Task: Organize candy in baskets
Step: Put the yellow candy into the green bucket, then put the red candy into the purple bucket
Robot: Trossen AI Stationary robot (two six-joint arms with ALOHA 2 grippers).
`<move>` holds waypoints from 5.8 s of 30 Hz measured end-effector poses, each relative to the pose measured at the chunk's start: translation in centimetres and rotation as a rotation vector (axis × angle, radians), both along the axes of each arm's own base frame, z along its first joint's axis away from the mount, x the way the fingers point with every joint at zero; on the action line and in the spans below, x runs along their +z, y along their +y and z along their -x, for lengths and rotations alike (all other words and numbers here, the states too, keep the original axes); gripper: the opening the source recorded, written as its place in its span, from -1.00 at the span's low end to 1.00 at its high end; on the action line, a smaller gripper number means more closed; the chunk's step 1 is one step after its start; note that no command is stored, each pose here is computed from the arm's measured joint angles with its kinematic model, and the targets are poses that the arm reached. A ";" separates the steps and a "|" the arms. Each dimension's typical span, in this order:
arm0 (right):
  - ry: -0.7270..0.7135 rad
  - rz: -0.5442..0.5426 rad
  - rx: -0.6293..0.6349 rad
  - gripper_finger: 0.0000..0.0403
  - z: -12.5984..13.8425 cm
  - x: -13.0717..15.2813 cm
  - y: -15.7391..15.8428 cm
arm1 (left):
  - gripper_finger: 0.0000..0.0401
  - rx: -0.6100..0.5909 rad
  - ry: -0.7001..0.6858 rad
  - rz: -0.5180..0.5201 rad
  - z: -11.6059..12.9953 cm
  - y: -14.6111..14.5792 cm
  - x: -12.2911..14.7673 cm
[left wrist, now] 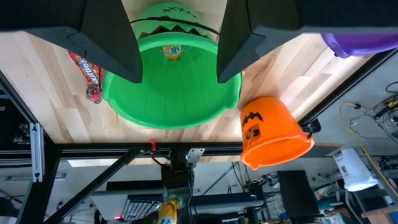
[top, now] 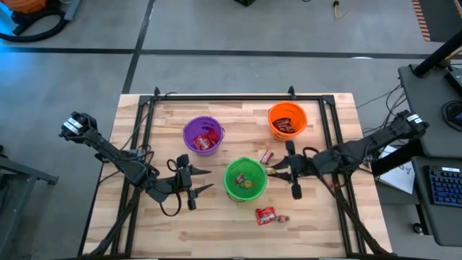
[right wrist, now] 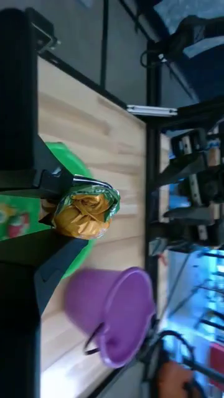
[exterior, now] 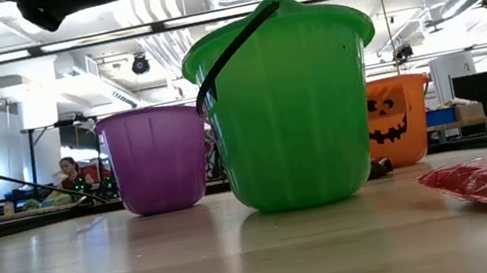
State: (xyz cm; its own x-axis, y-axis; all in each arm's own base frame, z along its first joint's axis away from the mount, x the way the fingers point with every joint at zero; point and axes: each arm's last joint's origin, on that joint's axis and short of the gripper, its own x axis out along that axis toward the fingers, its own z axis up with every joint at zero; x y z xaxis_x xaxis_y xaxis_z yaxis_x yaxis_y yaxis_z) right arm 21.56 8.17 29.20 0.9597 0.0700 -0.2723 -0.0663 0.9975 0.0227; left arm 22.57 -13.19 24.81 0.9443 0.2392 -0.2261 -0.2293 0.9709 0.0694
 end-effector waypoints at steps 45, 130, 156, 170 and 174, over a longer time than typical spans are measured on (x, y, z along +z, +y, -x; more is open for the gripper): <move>0.142 -0.093 -0.146 -0.51 -6.1 -8.2 1.2 | -0.05 0.006 -0.012 0.014 -0.1 0.1 0.1; 0.865 -0.160 -0.048 0.10 -1.5 -11.4 9.4 | -0.05 0.014 -0.017 0.032 -0.1 0.2 0.1; 0.801 -0.112 -0.051 -0.17 -5.6 -16.3 9.2 | -0.05 0.015 -0.020 0.038 -0.2 0.2 0.1; 0.772 -0.011 0.025 -0.92 -5.8 -15.3 8.3 | -0.05 0.018 -0.038 0.053 -0.2 0.2 0.3; 0.726 -0.011 0.052 -0.91 -5.7 -13.9 8.2 | -0.05 0.018 -0.044 0.057 -0.2 0.2 0.4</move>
State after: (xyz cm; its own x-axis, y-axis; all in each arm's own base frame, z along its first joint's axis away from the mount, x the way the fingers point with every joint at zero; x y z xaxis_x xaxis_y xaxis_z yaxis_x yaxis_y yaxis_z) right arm 27.25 16.32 15.30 0.5328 0.1165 -0.8382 -0.0779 0.9930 0.0886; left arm 22.81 -13.01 25.17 0.9494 0.2437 -0.1982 -0.2480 0.9688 0.0033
